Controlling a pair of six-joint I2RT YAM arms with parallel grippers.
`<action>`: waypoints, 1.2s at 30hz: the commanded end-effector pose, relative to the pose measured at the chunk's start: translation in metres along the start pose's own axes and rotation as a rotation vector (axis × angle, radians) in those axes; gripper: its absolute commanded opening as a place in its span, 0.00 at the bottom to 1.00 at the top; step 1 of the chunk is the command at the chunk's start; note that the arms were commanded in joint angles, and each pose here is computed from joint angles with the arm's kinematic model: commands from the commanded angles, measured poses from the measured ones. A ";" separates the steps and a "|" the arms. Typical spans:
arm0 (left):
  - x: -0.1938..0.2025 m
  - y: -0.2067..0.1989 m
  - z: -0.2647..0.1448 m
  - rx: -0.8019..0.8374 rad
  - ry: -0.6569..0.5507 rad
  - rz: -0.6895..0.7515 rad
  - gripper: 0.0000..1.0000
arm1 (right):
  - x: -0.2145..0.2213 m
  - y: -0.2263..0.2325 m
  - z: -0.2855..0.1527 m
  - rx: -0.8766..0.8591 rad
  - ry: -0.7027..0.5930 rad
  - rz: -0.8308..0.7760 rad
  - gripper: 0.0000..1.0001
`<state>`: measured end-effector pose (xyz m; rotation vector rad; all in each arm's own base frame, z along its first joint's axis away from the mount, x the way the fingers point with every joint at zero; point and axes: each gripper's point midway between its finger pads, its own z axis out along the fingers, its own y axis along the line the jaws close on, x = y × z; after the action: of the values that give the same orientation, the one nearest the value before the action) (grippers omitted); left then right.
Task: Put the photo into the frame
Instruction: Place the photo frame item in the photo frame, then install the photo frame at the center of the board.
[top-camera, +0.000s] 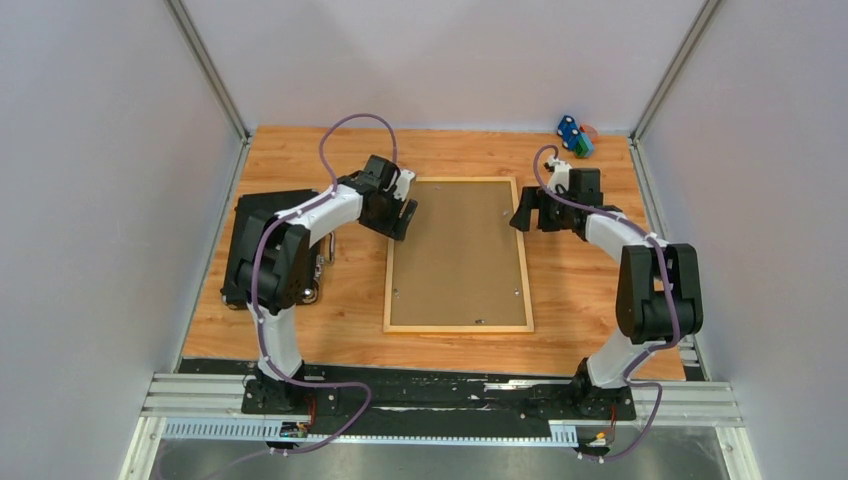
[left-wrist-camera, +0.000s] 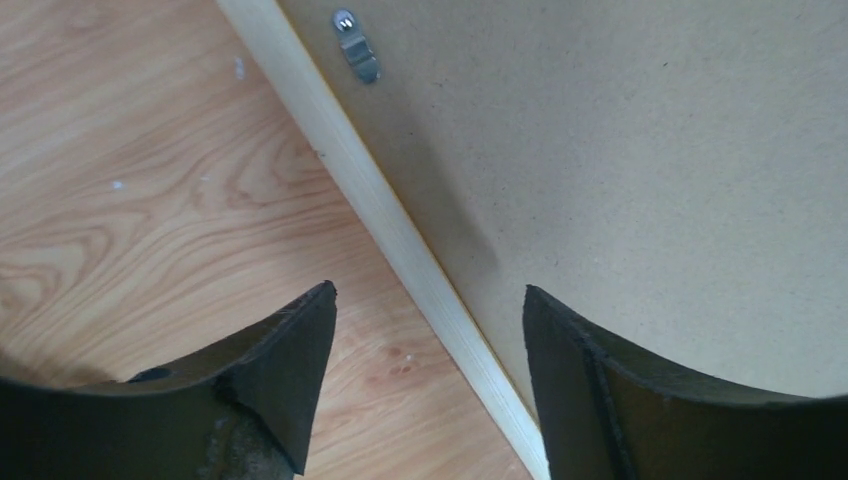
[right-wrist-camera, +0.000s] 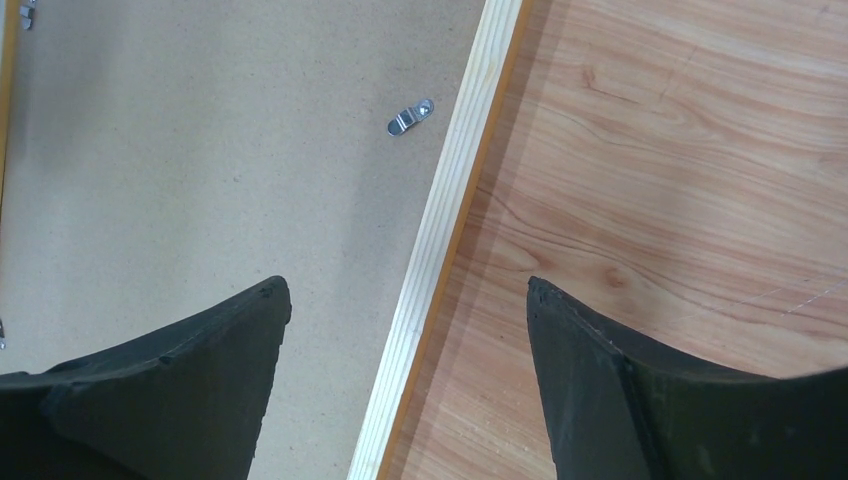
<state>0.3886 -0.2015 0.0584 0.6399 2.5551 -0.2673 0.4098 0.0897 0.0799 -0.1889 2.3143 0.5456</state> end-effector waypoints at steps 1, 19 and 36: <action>0.005 -0.008 0.014 0.046 0.047 -0.018 0.71 | -0.012 -0.002 0.001 -0.002 -0.040 -0.029 0.85; 0.019 -0.010 0.023 0.066 0.099 -0.025 0.31 | -0.007 -0.004 0.004 -0.008 -0.029 -0.052 0.83; 0.030 -0.006 0.026 0.065 0.138 -0.029 0.00 | -0.014 -0.010 0.001 0.040 -0.049 -0.054 0.83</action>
<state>0.3801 -0.2040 0.0299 0.6138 2.6692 -0.3168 0.4101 0.0875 0.0733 -0.2120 2.3244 0.5263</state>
